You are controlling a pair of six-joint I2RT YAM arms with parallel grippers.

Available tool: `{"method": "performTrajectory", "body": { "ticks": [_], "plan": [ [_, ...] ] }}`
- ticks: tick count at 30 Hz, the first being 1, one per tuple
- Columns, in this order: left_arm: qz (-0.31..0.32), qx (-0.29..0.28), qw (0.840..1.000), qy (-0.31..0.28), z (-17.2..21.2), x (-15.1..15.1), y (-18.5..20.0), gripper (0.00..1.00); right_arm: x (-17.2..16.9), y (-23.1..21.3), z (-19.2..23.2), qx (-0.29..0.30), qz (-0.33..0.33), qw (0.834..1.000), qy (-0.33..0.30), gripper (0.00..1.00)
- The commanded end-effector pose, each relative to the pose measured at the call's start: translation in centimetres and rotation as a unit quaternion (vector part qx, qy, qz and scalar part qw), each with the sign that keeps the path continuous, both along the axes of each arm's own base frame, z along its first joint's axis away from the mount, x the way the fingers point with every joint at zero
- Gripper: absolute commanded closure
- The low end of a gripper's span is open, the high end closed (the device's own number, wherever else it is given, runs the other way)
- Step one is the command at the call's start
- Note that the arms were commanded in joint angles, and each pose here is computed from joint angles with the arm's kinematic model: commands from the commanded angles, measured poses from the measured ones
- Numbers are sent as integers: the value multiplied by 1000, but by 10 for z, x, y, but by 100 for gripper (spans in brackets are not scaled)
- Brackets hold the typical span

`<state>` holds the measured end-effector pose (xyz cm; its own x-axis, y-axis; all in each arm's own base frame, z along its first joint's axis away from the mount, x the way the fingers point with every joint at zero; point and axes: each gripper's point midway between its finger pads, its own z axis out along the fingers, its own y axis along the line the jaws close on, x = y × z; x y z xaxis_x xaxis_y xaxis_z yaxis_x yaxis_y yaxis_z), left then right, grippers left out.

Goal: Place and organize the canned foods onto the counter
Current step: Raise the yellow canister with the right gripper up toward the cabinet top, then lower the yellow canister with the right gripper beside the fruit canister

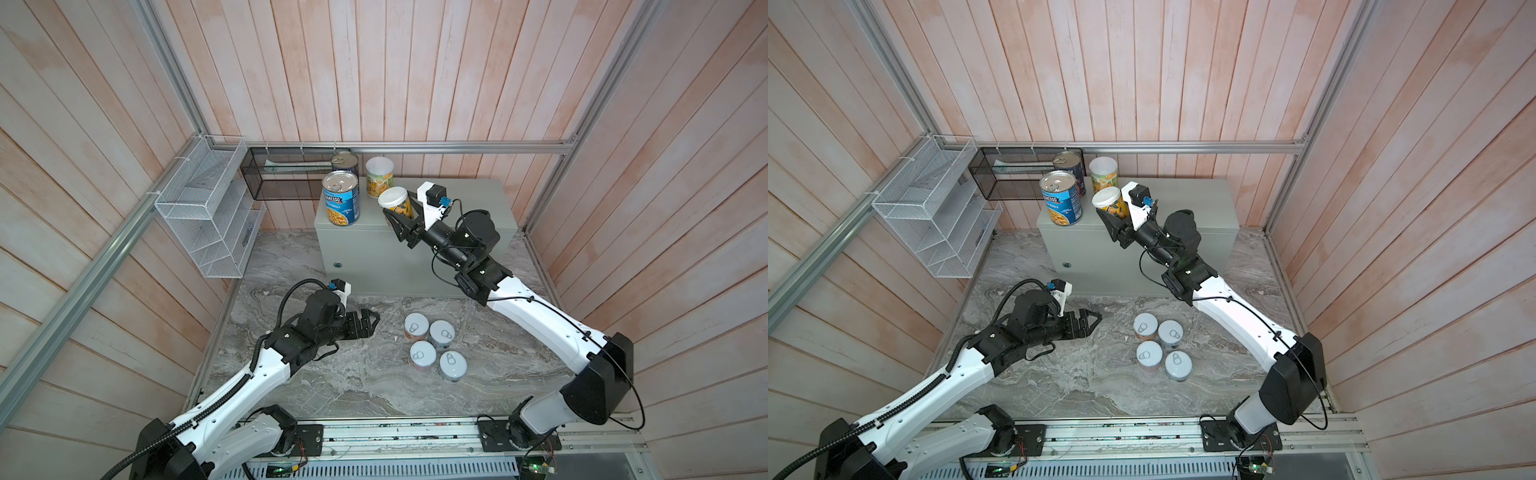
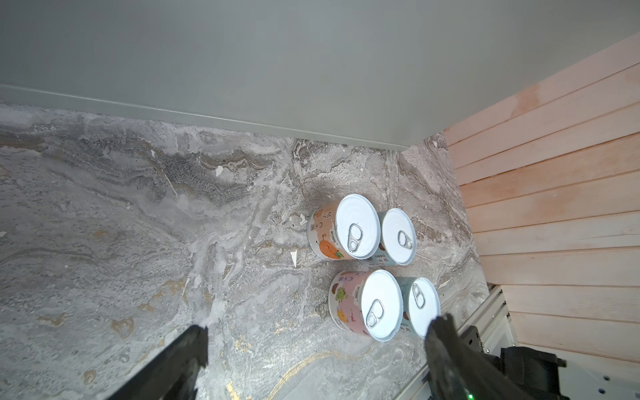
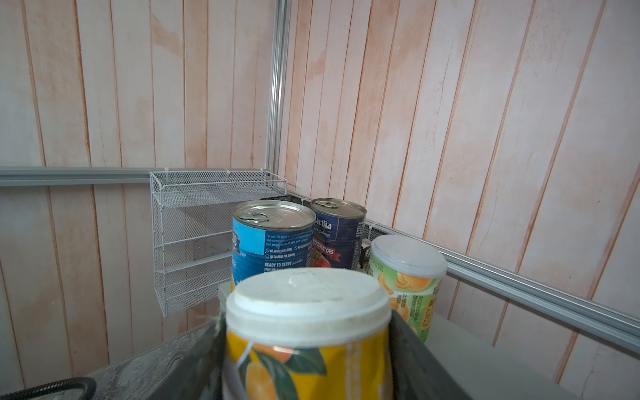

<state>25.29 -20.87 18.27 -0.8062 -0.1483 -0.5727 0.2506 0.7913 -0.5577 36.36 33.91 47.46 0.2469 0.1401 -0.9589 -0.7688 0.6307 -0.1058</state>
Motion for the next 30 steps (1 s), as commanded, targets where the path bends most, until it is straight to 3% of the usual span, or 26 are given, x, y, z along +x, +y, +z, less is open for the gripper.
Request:
{"method": "performTrajectory", "body": {
  "ticks": [1,16,30],
  "plan": [
    [7,11,1000,-13,7,3,6,0,-1,-10,45,48,2,997,-57,60],
    [11,25,999,-17,7,10,10,0,65,2,20,51,-10,999,-15,61],
    [12,23,1000,-9,3,10,9,0,94,2,-6,49,-26,998,13,60]
  ]
}}
